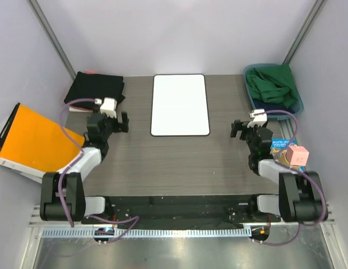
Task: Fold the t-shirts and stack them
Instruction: Grab crumpled tshirt from bin with the right arm
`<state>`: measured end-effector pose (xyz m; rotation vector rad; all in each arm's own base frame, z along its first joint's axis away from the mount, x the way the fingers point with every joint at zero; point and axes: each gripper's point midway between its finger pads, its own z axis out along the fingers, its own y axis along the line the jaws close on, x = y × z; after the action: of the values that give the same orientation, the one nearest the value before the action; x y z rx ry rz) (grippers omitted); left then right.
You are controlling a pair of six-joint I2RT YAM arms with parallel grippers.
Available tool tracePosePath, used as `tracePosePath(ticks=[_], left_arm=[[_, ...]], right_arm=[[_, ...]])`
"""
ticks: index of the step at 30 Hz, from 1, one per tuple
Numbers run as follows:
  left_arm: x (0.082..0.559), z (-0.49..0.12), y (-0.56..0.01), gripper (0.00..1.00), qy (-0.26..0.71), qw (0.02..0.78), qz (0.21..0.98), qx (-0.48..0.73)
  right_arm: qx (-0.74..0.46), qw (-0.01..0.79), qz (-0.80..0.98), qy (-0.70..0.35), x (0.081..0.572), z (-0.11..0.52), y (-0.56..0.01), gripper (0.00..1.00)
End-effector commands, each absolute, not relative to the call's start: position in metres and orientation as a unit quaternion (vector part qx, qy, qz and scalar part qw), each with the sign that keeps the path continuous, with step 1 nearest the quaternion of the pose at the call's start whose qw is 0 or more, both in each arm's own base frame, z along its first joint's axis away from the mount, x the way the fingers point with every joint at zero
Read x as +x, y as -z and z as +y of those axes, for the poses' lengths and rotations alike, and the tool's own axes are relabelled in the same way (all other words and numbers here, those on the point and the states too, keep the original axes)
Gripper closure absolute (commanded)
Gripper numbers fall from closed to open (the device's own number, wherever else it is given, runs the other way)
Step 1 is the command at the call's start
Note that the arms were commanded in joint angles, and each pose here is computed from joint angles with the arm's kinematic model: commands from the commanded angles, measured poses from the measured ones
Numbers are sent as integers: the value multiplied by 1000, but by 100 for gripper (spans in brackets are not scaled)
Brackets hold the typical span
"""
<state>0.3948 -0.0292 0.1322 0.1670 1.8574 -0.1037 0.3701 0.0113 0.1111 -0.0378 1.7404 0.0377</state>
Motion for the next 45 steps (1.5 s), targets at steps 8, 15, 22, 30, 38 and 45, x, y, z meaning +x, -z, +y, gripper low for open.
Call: tracePosePath(ticks=[8,15,22,30,38,45], left_arm=[[441,-21,-226,0,-3,409,882,235],[474,-19,-241,2,-16,414,872,260],[474,-13,-245,1,-35,419,868,264],[472,-14,-246,2,-32,423,869,254],[459,-30,-241,13,12,431,865,255],[457,-42,-232,11,24,425,867,259]], right_arm=[[-78,409,907,59,497,-55,-242,0],[5,355,933,50,561,-132,-193,1],[-32,271,962,-10,550,-122,-100,13],[-15,319,947,36,564,-136,-138,99],[-65,505,856,90,557,-102,-323,99],[-144,582,791,122,534,-44,-411,99]])
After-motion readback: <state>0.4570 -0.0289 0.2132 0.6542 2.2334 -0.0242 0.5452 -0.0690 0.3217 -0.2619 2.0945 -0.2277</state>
